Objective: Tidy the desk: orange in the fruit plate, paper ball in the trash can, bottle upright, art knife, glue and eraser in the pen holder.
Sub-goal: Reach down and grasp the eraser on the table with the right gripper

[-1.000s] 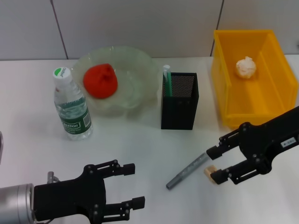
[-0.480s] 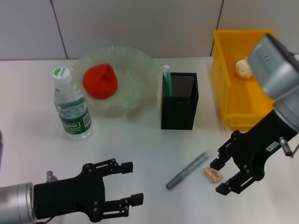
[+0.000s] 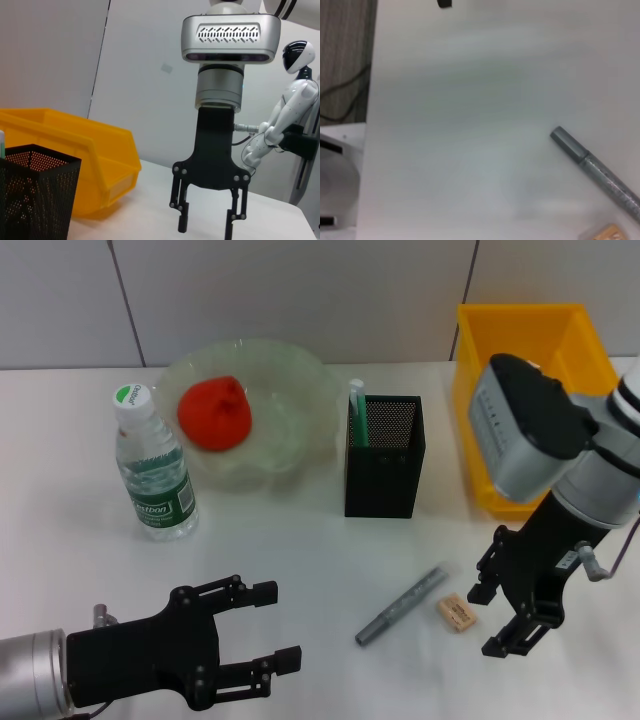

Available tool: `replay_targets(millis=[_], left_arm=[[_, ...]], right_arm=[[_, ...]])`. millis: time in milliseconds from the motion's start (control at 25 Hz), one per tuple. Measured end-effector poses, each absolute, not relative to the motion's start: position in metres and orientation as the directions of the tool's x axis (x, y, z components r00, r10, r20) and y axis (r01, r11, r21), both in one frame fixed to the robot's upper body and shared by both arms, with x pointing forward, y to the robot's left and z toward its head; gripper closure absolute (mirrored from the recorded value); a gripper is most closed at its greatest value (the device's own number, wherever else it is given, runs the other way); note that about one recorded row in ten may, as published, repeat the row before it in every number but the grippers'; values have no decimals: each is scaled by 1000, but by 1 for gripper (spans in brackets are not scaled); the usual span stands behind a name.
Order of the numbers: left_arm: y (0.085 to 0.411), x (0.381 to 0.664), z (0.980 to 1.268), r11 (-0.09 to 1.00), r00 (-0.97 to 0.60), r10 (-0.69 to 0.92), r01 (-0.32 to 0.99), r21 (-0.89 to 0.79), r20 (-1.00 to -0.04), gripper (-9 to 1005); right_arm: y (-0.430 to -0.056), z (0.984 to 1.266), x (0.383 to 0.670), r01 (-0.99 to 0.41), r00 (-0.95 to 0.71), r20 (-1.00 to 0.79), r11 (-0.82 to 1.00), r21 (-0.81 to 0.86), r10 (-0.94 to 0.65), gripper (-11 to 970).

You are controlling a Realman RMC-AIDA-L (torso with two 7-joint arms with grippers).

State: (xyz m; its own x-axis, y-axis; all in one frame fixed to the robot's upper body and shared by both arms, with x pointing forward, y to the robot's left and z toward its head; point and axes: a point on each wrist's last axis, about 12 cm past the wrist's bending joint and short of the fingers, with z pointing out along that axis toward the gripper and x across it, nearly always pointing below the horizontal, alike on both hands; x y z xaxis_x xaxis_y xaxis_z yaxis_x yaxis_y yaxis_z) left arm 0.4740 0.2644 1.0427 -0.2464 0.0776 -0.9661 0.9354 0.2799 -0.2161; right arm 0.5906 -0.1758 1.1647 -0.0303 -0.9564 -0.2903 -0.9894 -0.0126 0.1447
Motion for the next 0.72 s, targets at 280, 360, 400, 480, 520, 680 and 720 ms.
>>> replay_targets(millis=[280, 360, 400, 480, 520, 680, 720], left_arm=[[264, 474, 1043, 281, -247, 78, 935, -216, -966, 235], [264, 475, 1043, 285, -245, 74, 934, -215, -967, 235], [265, 475, 1043, 287, -245, 73, 934, -215, -967, 235], [265, 475, 1043, 289, -244, 71, 933, -214, -967, 236], [265, 475, 1043, 290, -244, 70, 933, -214, -967, 236], [265, 475, 1043, 293, -244, 65, 932, -215, -968, 236], [264, 475, 1043, 293, -245, 63, 931, -217, -967, 237]], right_arm=[[-164, 1161, 594, -995, 39, -242, -59, 79, -969, 336], [-158, 1158, 595, -994, 77, -213, -90, 55, -974, 338], [-158, 1158, 595, -994, 77, -213, -90, 55, -974, 339], [-154, 1155, 594, -993, 102, -192, -112, 41, -976, 341], [-153, 1154, 594, -992, 112, -184, -121, 36, -976, 342], [-147, 1150, 595, -988, 150, -161, -152, 0, -976, 347], [-145, 1149, 595, -987, 161, -156, -161, -8, -975, 348]])
